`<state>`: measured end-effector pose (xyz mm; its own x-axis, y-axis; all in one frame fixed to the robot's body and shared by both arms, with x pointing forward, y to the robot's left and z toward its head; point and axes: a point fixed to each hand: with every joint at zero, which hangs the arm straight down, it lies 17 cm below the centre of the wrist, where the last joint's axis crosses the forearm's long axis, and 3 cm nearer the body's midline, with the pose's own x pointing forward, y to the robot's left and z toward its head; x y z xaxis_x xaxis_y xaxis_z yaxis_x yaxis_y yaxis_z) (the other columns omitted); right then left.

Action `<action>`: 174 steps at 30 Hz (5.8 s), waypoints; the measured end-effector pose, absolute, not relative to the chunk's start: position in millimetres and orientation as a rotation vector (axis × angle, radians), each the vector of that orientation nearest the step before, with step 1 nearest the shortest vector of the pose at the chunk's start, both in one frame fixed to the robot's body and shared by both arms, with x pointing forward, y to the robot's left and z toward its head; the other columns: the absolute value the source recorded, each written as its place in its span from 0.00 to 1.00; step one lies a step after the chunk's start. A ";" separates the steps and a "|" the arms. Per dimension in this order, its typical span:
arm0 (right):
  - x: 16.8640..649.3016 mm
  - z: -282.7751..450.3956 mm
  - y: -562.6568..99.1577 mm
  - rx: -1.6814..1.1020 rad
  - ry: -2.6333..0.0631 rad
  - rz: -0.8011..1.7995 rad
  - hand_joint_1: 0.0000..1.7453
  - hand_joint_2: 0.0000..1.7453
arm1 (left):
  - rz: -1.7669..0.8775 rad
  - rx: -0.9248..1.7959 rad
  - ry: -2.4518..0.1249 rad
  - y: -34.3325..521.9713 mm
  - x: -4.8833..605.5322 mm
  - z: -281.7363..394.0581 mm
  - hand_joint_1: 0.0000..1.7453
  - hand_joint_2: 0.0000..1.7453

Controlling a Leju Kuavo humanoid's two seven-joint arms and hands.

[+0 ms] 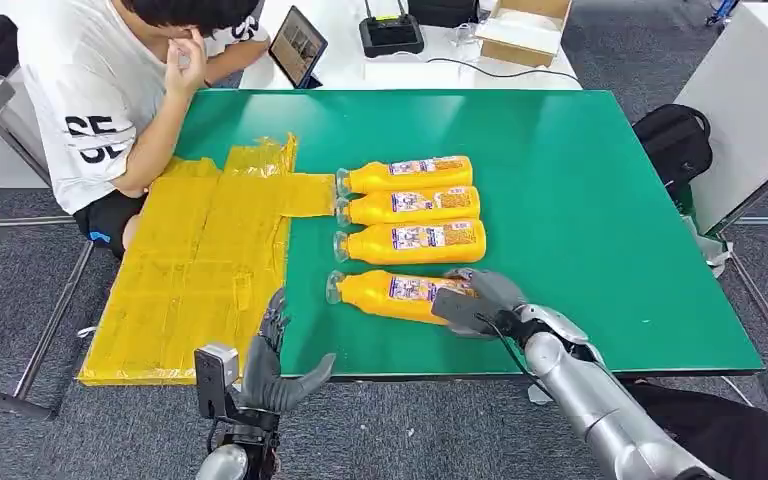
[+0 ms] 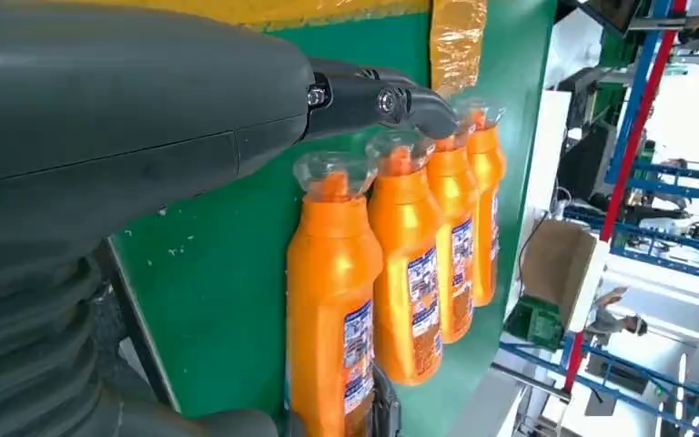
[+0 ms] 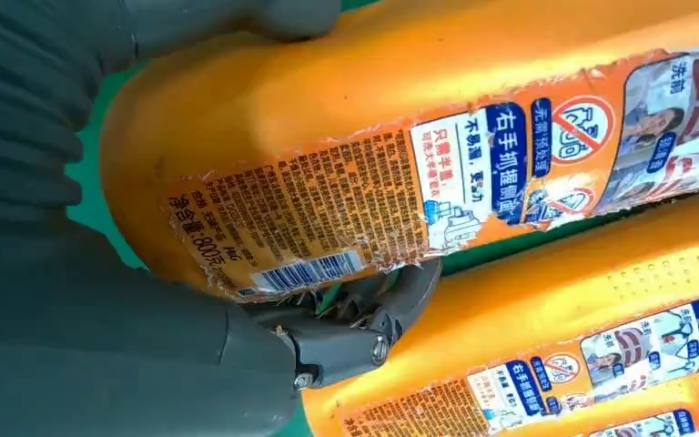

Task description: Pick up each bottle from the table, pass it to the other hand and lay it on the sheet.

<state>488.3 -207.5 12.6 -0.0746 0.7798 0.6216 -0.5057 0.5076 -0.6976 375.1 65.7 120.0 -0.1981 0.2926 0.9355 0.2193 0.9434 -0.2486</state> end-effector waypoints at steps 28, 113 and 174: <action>412.1 281.7 -211.4 -0.532 -2.299 0.067 1.00 1.00 | 0.174 -0.400 -1.825 80.4 378.9 134.8 0.00 1.00; 346.4 71.4 12.7 0.332 -1.757 0.619 0.00 0.00 | 0.156 -0.729 -1.841 46.3 367.4 184.7 1.00 1.00; 361.3 240.9 -13.8 0.440 -2.149 0.259 0.00 0.00 | -1.356 0.704 -1.313 210.2 566.2 47.9 0.00 1.00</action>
<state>361.3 -13.8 240.9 -0.5319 -0.2150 0.8191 -0.4036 0.9147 -0.0220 566.2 210.2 47.9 -0.2551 -0.9333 0.2527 0.2823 0.1780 0.9427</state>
